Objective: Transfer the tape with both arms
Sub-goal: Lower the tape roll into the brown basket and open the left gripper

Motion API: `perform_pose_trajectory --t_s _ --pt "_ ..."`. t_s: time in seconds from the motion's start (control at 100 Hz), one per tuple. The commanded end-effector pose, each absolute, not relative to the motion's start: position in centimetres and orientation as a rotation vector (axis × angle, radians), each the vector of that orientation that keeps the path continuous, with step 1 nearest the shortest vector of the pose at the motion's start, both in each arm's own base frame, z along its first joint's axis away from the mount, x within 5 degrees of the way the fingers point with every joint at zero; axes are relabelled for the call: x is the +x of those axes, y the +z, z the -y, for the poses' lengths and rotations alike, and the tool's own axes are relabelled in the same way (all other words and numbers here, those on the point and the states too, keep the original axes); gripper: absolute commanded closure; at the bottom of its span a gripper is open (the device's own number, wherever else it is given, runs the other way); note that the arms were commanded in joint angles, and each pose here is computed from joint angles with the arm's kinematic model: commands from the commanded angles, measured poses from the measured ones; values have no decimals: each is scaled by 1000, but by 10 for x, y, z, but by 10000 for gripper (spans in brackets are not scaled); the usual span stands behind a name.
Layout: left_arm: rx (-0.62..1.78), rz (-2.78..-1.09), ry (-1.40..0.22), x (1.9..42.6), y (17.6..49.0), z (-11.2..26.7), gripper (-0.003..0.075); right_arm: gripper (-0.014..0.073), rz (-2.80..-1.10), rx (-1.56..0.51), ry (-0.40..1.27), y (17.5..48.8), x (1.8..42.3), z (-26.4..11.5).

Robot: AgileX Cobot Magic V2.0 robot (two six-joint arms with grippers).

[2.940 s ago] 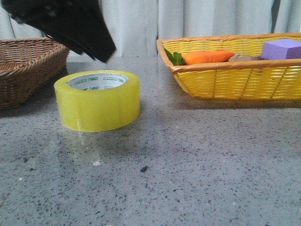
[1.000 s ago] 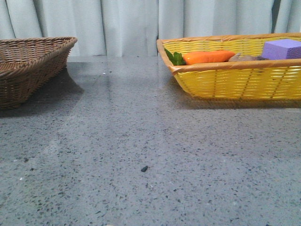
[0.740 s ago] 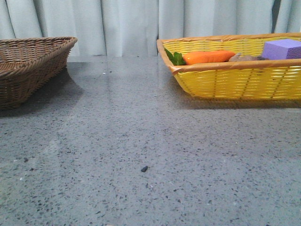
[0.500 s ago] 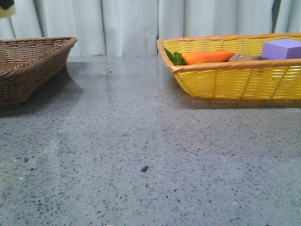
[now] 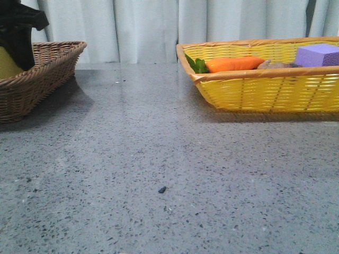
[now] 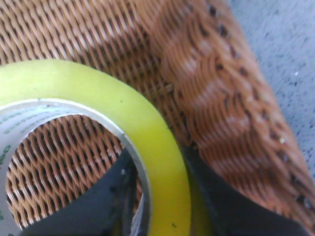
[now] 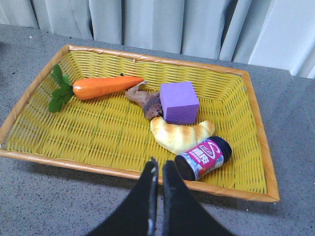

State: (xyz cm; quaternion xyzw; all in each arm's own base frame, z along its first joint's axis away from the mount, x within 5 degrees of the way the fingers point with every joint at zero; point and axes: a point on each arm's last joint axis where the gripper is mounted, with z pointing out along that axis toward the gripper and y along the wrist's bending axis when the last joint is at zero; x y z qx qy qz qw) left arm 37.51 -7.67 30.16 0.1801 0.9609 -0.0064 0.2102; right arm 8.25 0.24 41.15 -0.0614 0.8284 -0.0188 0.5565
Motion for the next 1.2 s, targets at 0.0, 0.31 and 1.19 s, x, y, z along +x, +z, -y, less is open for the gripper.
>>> perform_pose_trajectory --t_s 0.0,0.31,1.19 --pt "456 -2548 -13 373 329 68 659 662 -1879 -147 -68 423 83 0" --pt "401 -2559 -106 374 326 60 629 662 -1875 -148 -66 423 83 -1" --pt "351 -2302 -216 312 415 59 605 662 -1850 -157 -131 423 84 3"
